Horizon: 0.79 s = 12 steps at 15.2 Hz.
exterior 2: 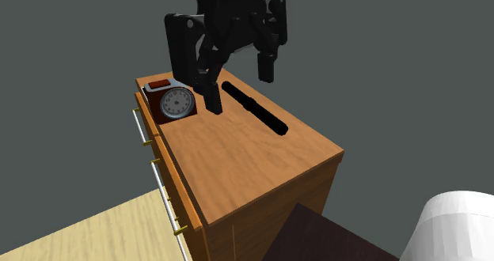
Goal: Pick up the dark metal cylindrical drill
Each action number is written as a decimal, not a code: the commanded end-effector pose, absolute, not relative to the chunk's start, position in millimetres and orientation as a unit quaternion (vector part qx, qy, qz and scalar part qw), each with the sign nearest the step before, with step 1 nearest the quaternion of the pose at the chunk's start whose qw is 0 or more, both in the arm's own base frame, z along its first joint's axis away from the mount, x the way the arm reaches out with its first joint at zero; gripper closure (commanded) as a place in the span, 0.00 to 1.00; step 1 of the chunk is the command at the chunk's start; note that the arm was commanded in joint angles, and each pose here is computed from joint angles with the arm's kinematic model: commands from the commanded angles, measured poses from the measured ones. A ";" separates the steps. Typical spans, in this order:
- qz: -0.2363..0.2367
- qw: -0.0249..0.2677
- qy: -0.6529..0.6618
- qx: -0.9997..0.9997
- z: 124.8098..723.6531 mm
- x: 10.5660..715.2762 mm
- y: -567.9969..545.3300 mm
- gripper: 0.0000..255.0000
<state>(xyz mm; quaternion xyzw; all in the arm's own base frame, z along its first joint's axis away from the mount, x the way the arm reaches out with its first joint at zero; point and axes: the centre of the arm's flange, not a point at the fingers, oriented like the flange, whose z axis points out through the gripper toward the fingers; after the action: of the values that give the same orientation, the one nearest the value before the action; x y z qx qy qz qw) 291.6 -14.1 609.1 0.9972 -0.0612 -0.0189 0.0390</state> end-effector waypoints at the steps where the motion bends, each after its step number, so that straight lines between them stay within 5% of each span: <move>1: -0.019 0.039 -0.061 0.997 609.1 291.6 -14.1 0.00; 12: -0.017 0.025 -0.080 0.996 541.9 364.0 -124.3 0.00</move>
<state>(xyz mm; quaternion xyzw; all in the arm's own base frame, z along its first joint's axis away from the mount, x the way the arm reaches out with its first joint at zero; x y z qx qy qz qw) 359.4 -113.4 550.7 0.9964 -0.0787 -0.0179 0.0260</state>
